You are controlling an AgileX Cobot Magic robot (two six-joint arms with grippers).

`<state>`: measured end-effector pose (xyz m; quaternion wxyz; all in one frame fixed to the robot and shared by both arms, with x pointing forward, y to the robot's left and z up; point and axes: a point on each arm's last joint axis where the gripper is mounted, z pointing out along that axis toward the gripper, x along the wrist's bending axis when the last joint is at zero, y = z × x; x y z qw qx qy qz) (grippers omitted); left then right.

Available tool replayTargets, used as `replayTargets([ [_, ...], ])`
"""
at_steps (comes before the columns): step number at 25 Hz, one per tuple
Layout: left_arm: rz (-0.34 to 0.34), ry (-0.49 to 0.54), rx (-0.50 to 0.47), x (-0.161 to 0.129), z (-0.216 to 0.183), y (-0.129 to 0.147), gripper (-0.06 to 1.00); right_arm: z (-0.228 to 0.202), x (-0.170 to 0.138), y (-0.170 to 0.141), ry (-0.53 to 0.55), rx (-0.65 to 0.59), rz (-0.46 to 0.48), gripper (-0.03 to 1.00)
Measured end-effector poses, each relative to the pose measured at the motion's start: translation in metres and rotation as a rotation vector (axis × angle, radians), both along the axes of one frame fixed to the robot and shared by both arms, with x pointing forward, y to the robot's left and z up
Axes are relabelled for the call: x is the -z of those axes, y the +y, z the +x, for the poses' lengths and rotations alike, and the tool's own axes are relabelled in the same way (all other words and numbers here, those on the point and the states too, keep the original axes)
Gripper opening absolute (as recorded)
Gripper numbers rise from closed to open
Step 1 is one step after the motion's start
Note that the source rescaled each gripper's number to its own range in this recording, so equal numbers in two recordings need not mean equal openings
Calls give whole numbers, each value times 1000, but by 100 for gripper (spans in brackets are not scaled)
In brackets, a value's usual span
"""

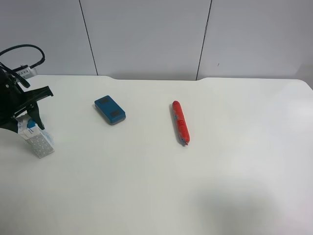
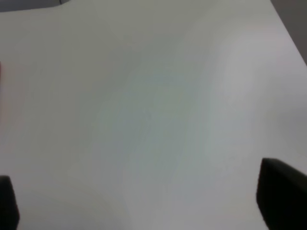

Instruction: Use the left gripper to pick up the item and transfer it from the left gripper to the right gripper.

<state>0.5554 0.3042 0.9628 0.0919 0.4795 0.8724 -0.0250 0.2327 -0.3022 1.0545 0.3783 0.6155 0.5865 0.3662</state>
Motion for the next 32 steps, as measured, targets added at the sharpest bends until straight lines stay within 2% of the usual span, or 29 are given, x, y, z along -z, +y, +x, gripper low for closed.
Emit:
replayTargets([
  [3,-9,-79,121,-25,-8,-3,0,0,0,0,0,0,0,99],
  [8,-70,-232,341,-67,-26,-15,0,0,0,0,0,0,0,99],
  [13,-161,-394,589,-97,-42,-50,0,0,0,0,0,0,0,99],
  [20,-202,-438,953,-104,-65,-113,0,0,0,0,0,0,0,98],
  [25,-273,-530,1241,-108,-87,-160,0,0,0,0,0,0,0,98],
  [28,-278,-585,1353,-109,-97,-179,0,0,0,0,0,0,0,98],
  [32,-259,-648,1443,-111,-105,-194,0,0,0,0,0,0,0,98],
])
